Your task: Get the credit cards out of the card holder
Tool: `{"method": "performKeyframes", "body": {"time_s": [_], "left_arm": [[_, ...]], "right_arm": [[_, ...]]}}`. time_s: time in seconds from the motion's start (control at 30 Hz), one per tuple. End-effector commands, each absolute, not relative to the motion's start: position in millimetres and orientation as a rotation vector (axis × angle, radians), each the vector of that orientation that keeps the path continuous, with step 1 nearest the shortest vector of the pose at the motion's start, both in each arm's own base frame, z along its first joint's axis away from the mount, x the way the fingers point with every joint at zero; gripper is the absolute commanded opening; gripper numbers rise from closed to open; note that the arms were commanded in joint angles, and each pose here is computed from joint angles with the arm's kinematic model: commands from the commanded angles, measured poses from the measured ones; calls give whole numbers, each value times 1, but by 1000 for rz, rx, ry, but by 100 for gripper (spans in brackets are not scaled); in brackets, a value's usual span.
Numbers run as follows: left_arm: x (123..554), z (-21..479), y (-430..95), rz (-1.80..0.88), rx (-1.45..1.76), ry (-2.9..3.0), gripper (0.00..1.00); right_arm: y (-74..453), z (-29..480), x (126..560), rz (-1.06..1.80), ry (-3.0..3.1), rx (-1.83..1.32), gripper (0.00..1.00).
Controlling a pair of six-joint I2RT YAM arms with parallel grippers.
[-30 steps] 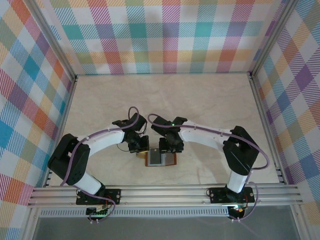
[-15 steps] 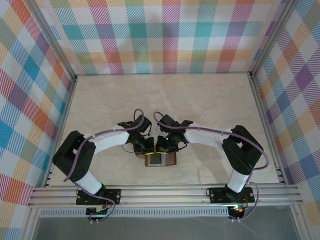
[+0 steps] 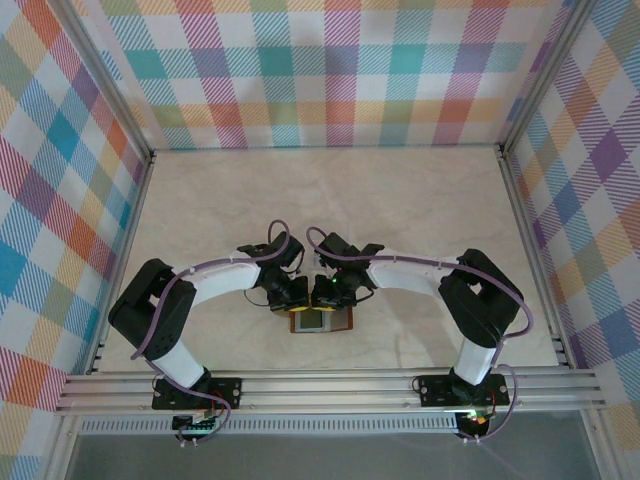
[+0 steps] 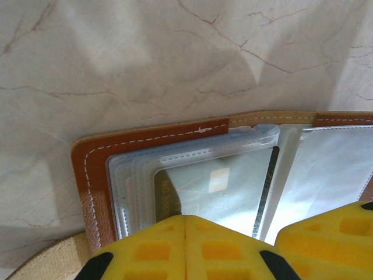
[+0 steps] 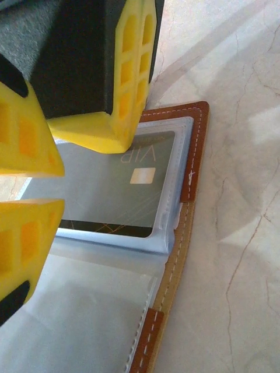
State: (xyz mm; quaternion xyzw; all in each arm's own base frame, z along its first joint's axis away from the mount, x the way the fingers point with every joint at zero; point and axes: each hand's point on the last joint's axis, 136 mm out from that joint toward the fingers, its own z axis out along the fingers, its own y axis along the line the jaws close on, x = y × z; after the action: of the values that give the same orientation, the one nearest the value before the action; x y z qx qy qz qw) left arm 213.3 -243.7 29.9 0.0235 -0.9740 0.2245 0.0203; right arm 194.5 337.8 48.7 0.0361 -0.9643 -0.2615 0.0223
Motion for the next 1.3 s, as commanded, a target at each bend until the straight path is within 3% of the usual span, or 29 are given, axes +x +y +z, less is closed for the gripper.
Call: {"method": "performKeyframes", "body": {"time_s": [0.0,0.5,1.27], "left_arm": [[205,20,-237,629,68,-3013,7],[204,21,-234,602,70,-3026,7],[205,22,-233,582,62,-3036,7]], "right_arm": [[338,48,195,-828,-2974,92,19],[344,45,197,-932,-2917,78,21],[321,24,198,-724,-2989,50,26]]}}
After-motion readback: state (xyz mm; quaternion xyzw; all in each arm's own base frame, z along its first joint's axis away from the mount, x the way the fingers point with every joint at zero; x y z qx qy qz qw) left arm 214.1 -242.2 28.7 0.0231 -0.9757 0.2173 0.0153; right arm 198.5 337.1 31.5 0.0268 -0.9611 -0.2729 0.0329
